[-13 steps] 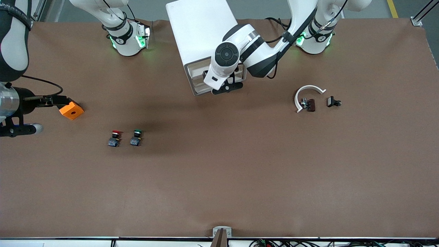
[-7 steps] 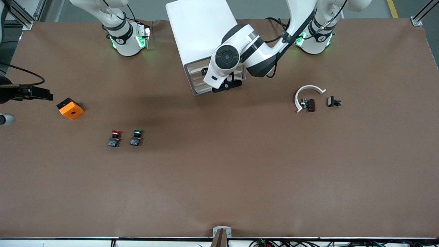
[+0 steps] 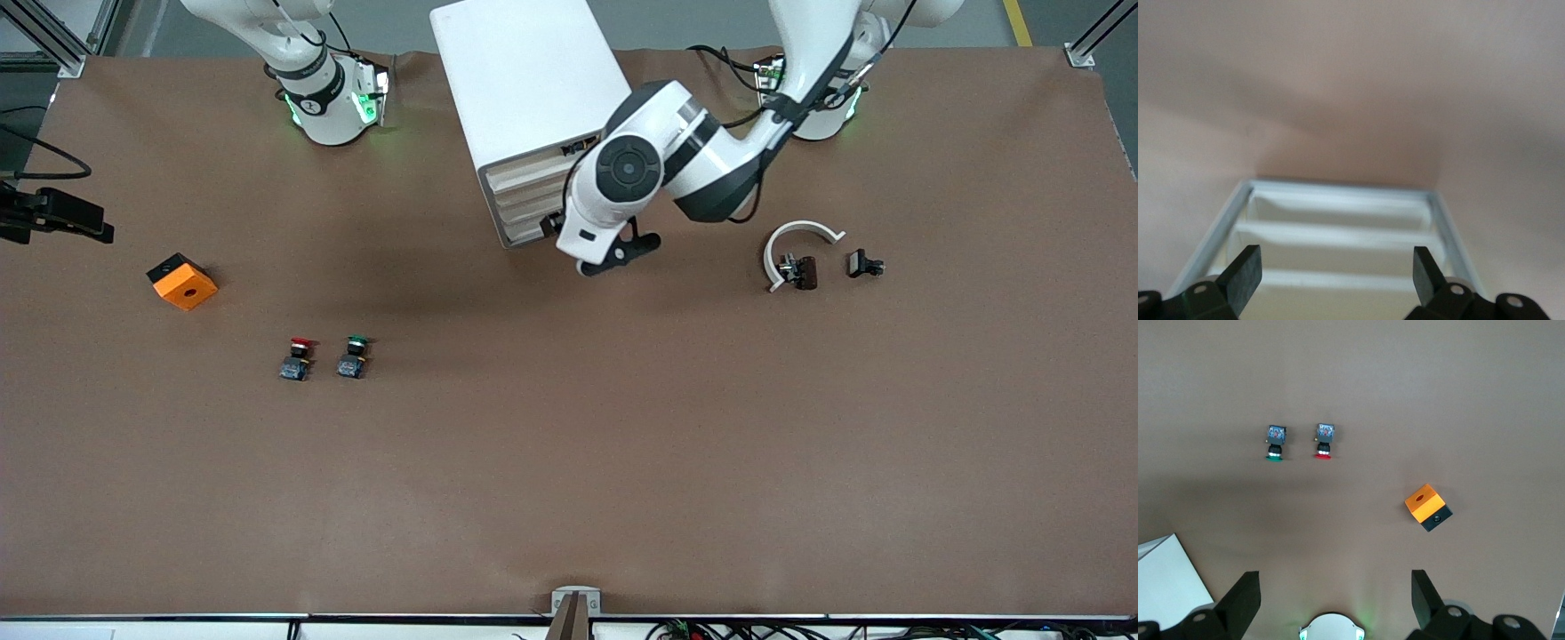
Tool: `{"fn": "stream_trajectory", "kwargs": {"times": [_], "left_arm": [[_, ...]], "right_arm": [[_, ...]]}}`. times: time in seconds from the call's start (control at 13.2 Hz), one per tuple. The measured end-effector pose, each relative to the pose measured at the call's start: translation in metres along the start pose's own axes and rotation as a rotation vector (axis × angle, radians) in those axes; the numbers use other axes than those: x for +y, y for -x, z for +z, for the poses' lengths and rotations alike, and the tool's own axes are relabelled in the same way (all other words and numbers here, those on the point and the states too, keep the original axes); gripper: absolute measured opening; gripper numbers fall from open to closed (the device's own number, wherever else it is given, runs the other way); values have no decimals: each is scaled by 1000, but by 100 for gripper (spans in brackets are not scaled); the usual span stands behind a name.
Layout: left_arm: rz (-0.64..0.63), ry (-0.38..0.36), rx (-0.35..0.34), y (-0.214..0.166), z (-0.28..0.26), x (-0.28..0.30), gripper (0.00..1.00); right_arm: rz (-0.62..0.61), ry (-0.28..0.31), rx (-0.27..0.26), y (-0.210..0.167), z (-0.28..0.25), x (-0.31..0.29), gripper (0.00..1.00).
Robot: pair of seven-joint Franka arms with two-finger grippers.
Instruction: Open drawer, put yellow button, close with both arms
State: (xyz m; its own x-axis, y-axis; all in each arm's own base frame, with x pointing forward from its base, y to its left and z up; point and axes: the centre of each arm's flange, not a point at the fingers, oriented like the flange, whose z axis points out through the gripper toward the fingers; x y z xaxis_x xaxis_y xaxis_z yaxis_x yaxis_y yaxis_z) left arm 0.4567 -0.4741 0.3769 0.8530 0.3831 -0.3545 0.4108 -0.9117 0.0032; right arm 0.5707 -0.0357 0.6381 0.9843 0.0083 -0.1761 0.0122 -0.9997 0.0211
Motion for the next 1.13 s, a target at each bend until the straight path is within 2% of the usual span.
{"fn": "stream_trajectory", "kwargs": {"times": [0.23, 0.38, 0.53, 0.76, 0.91, 1.06, 1.13], "left_arm": [[-18, 17, 164, -51, -52, -17, 100], [-40, -6, 282, -86, -80, -40, 100], [-53, -33, 371, -122, -107, -68, 100], [-30, -32, 416, -167, -150, -117, 100], [-1, -48, 427, -185, -179, -152, 100], [37, -75, 433, -187, -206, -181, 100], [65, -99, 430, -184, -220, -195, 100]], "right_arm": [[7, -2, -10, 8, 0, 3, 100], [17, -6, -18, 13, 0, 8, 100], [24, -8, -30, 14, 5, 12, 100], [30, -10, -30, 18, 6, 16, 100], [29, -9, 14, 26, -2, 16, 100], [28, -9, 68, 40, -8, 16, 100], [28, -10, 74, 48, -8, 15, 100]]}}
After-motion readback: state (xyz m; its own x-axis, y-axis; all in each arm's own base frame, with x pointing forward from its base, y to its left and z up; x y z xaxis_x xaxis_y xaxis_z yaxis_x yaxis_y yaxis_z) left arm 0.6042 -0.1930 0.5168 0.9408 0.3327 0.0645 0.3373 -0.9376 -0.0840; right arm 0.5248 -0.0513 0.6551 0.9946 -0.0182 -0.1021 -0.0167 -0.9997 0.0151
